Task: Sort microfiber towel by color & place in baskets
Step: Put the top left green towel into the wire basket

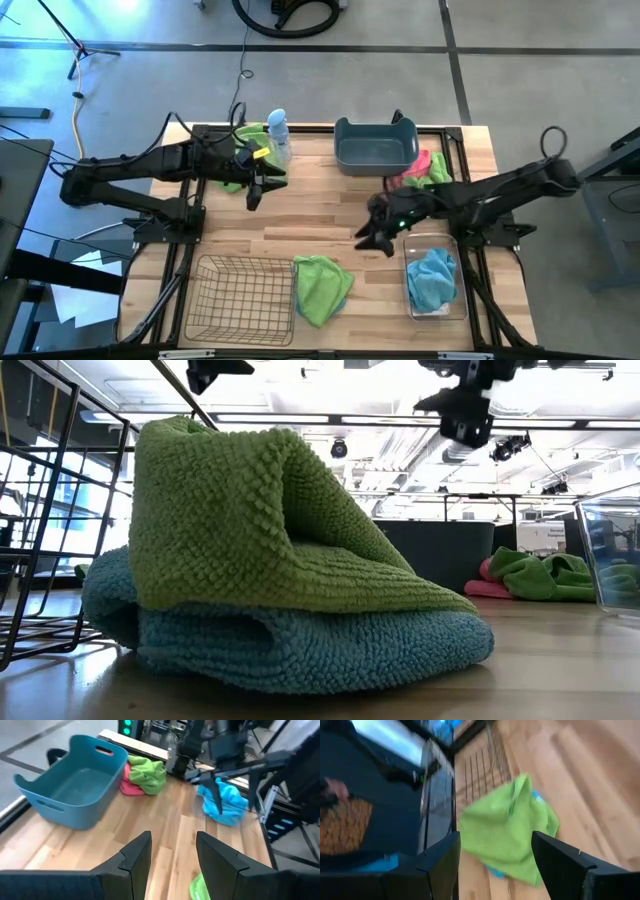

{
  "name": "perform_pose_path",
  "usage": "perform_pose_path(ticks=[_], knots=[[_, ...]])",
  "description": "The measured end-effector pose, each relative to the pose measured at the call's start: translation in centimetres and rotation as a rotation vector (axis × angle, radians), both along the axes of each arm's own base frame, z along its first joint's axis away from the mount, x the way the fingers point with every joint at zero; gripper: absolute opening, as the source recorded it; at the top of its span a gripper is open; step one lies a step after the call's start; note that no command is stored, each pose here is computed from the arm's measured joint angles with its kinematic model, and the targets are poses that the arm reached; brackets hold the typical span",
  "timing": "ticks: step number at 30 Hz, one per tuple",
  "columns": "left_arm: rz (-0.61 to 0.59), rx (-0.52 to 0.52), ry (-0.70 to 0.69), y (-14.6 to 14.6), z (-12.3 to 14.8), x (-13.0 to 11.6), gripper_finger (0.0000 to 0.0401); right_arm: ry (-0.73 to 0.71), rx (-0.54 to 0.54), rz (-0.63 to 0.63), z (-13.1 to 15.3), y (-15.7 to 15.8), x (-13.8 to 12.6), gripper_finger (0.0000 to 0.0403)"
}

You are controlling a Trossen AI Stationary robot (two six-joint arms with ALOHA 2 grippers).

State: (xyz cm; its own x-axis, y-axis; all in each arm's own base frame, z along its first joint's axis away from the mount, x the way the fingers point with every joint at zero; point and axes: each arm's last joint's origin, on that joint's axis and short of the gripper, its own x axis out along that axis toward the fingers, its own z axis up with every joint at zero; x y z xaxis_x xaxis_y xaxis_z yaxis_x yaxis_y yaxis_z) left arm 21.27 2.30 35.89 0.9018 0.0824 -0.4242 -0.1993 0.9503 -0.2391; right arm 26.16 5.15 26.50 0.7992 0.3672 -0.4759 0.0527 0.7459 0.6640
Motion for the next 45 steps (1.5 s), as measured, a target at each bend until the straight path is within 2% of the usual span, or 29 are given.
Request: perform_pose_path(ticks=[6,11,17,22,26,29,30,34,38,45], knots=[[-0.045,-0.015,-0.014,-1.2,0.1,0.1,0.0142,-0.025,-0.062,0.081,0.2,0.9,2.3,0.0241],[-0.062,0.005,-0.089,-2.4,0.2,0.1,0.0142,-0.171,-0.188,0.026,3.6,0.2,3.0,0.0241],[0.015,0.011,-0.279,-3.3,-1.4,-1.3,0.0142,-0.306,-0.352,-0.096,7.1,-1.0,2.6,0.0241],[0.161,-0.086,-0.302,-3.0,-3.2,-3.1,0.0142,-0.296,-0.371,-0.137,7.2,-1.9,2.6,0.0241],[0.220,-0.116,-0.222,-2.8,-4.1,-3.6,0.0142,-0.280,-0.379,-0.144,7.0,-2.0,2.5,0.0241],[0.233,-0.105,-0.165,-2.7,-4.6,-3.6,0.0142,-0.280,-0.377,-0.151,7.1,-2.1,2.5,0.0241],[0.271,-0.104,-0.131,-2.6,-5.0,-3.8,0.0142,-0.279,-0.373,-0.153,7.1,-2.1,2.5,0.0241],[0.599,-0.151,0.059,-0.5,-5.7,-5.3,0.0142,-0.277,-0.375,-0.160,7.1,-2.1,2.5,0.0241],[0.794,-0.168,0.306,2.1,-5.8,-7.5,0.0142,-0.271,-0.397,-0.205,7.1,-2.3,2.5,0.0241],[0.846,-0.208,0.572,7.1,-7.7,-8.1,0.0142,-0.262,-0.410,-0.259,7.1,-3.2,2.6,0.0241]])
